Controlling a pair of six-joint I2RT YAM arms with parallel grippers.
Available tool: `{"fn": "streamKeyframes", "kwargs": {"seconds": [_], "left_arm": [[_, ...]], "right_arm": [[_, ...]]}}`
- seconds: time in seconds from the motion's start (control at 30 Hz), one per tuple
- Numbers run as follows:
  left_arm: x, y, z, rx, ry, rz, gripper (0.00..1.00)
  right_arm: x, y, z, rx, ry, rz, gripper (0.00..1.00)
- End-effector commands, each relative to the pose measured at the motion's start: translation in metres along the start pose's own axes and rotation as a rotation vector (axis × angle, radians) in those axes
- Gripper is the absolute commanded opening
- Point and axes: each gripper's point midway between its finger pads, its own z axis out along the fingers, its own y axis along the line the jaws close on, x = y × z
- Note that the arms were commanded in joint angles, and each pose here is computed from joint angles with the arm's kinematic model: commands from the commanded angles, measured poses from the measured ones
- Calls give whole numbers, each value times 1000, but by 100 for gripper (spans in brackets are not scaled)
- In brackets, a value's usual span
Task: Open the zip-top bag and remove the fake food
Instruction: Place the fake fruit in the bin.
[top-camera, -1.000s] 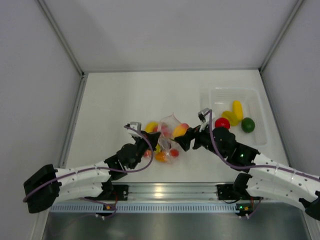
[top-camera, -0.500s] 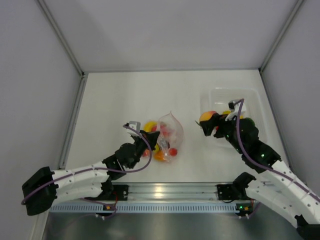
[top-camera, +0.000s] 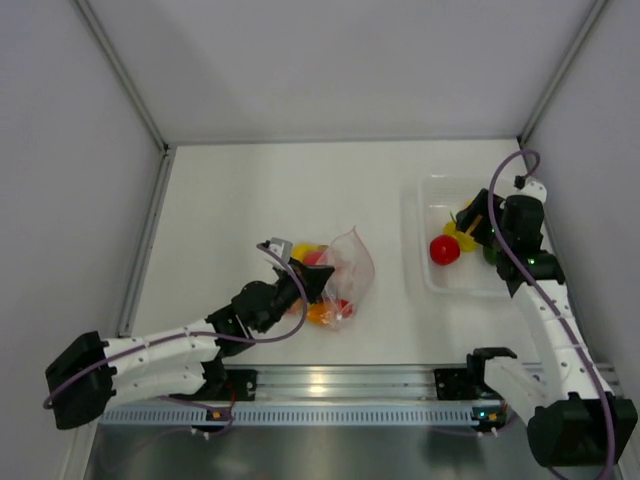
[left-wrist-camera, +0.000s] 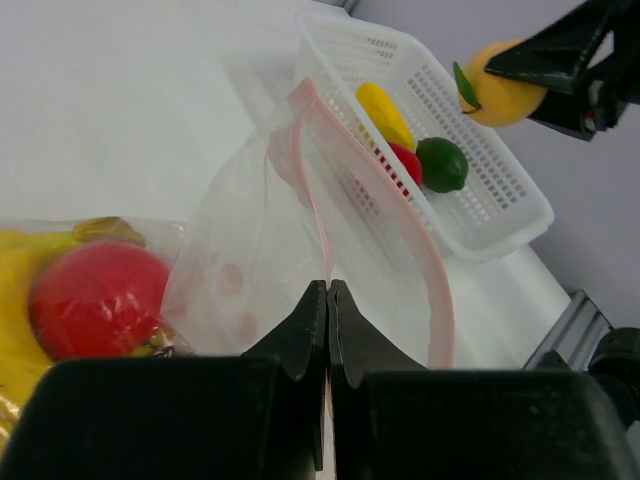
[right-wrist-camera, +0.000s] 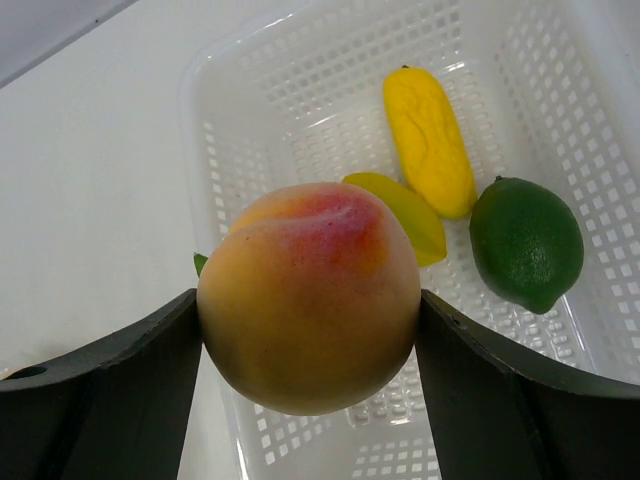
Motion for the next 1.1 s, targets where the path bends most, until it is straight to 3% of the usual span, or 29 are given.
{"fn": "streamKeyframes", "kwargs": {"seconds": [0.0,0.57,1.07], "left_arm": [[-12,-40,6,150,19,-24,0],[10,-45,9,188,102,-33,0],[5,-44,6,185,84,-32,0]], "right_arm": [[-46,12,4,-44,-100,39,31],[-58,-8,50,76,-50,4,33],[-45,2,104,23,65,-16,47]]}}
